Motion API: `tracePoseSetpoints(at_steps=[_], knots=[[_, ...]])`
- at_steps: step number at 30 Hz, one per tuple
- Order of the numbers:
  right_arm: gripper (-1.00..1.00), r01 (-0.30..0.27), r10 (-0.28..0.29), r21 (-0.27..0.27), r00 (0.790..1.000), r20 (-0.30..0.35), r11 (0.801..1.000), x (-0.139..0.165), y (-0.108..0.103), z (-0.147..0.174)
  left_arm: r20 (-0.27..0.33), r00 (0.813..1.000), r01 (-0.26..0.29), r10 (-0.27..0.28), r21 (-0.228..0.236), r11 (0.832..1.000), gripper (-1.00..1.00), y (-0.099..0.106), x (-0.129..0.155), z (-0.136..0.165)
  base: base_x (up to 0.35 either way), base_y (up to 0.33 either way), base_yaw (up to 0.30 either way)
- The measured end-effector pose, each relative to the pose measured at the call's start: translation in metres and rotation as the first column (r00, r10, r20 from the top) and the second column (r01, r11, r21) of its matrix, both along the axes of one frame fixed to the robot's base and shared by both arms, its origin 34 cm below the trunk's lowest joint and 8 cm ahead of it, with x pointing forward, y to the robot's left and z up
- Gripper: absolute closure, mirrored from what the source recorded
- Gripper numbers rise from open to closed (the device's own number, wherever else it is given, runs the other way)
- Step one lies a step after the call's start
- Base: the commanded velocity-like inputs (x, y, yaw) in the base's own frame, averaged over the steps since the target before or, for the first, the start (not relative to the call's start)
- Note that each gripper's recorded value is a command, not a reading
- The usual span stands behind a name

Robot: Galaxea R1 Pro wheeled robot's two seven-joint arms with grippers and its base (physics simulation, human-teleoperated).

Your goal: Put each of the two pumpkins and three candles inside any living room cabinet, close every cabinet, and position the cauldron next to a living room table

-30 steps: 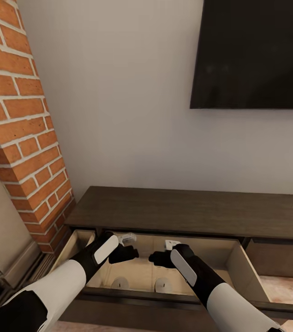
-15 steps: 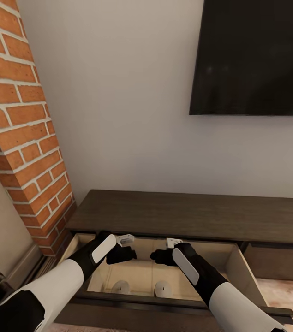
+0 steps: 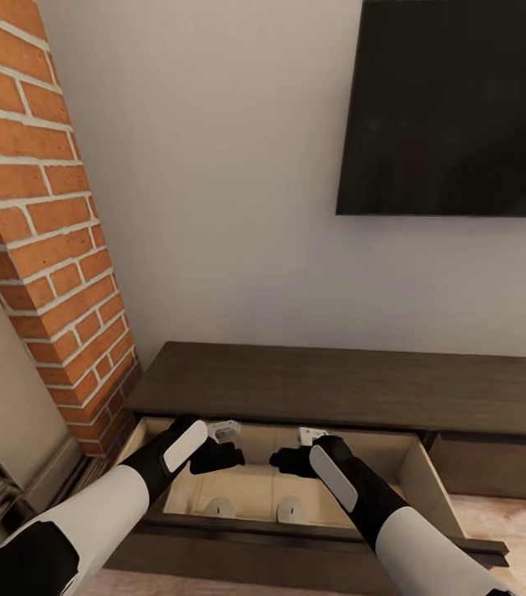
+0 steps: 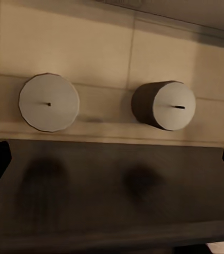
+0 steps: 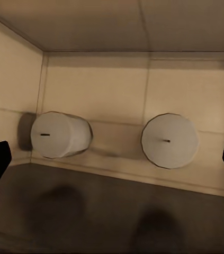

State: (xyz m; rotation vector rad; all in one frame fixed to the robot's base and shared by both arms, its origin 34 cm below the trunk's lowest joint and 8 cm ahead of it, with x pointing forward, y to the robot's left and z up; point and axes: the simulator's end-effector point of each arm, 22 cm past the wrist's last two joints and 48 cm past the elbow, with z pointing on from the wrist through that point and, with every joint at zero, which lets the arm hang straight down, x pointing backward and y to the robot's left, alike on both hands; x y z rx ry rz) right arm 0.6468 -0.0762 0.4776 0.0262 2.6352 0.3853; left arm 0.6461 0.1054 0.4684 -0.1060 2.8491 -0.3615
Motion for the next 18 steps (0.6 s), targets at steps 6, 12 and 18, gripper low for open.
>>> tracePoseSetpoints(at_steps=[6, 12, 18], knots=[[-1.0, 0.0, 0.0, 0.003, 1.0, -0.001, 1.0, 0.003, 0.001, 0.013, 0.0, 1.0, -0.007, 0.007, 0.01, 1.0, -1.0, 0.009, 0.004, 0.012, 0.0, 0.0, 0.0], [-1.0, 0.0, 0.0, 0.0, 1.0, -0.001, 1.0, 0.005, 0.0, 0.026, -0.001, 1.0, -0.01, 0.01, 0.015, 1.0, -1.0, 0.013, 0.007, 0.024, 0.0, 0.0, 0.0], [-1.0, 0.0, 0.0, 0.001, 1.0, -0.001, 1.0, 0.008, 0.0, 0.038, -0.015, 1.0, 0.0, 0.0, 0.016, 1.0, -1.0, 0.012, 0.006, 0.036, 0.0, 0.0, -0.054]])
